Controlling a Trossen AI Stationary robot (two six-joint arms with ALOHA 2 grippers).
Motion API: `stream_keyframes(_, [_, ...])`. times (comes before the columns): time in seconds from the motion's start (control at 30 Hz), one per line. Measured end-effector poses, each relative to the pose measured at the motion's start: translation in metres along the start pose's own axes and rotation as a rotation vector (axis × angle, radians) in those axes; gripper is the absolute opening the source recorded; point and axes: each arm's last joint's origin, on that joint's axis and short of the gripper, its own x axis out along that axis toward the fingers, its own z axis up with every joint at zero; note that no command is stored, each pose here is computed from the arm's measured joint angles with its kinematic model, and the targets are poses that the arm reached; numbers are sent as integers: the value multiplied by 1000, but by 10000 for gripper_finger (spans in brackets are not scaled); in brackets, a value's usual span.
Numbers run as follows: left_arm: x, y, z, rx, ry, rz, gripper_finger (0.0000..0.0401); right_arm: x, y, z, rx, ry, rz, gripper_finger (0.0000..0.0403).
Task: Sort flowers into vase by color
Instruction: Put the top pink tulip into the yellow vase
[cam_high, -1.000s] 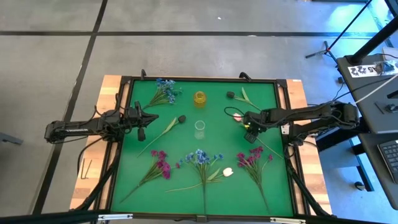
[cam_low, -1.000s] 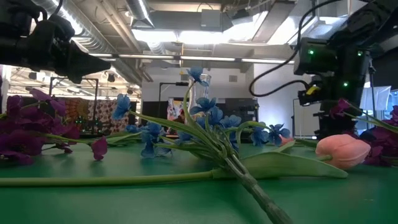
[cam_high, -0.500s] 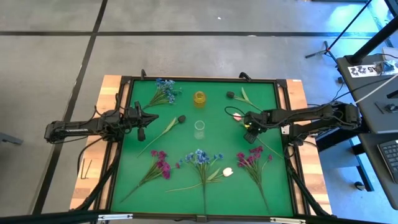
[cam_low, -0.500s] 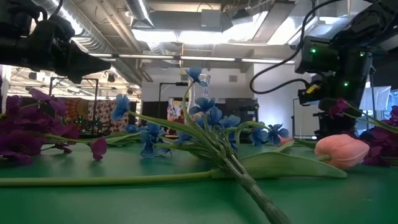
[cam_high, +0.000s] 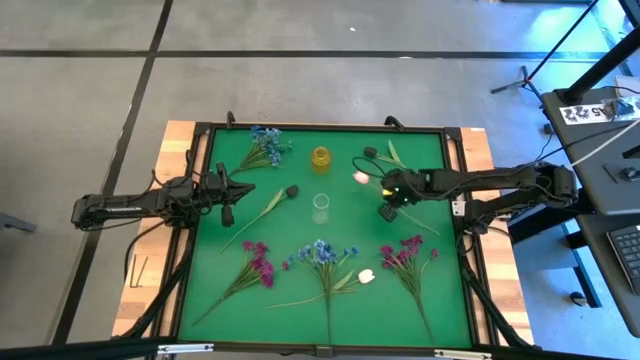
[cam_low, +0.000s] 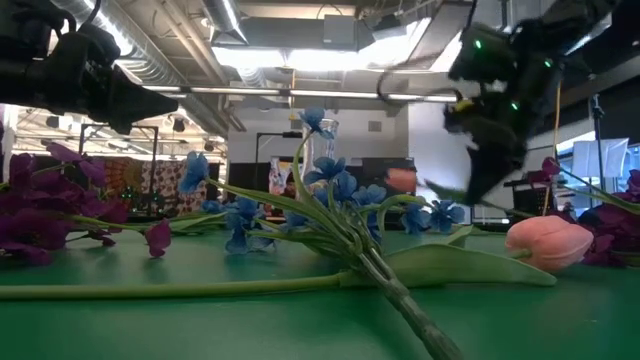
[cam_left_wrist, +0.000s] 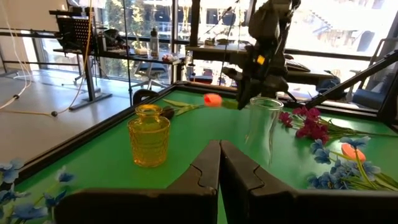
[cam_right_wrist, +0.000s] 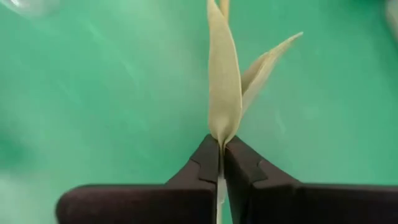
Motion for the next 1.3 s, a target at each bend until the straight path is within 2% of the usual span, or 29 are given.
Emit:
stream_keyframes(0.13, [0, 0, 0, 0, 0, 0, 0, -15, 6, 22, -41, -88, 4, 18])
stream_keyframes(0.27, [0, 0, 0, -1, -1, 0, 0, -34, 12, 45, -96, -230, 43, 7])
stream_keyframes(0.57, [0, 0, 0, -2, 0, -1, 0, -75, 28, 85, -262, -691, 320, 8])
stream_keyframes(0.8, [0, 0, 0, -2, 0, -1, 0, -97, 35, 105, -359, -1032, 381, 11])
stream_keyframes(1.03, [0, 0, 0, -2, 0, -1, 0, -90, 28, 121, -370, -1174, 405, 6])
stream_keyframes(1.3, [0, 0, 0, -2, 0, 0, 0, -60, -9, 144, -349, -1224, 504, 9])
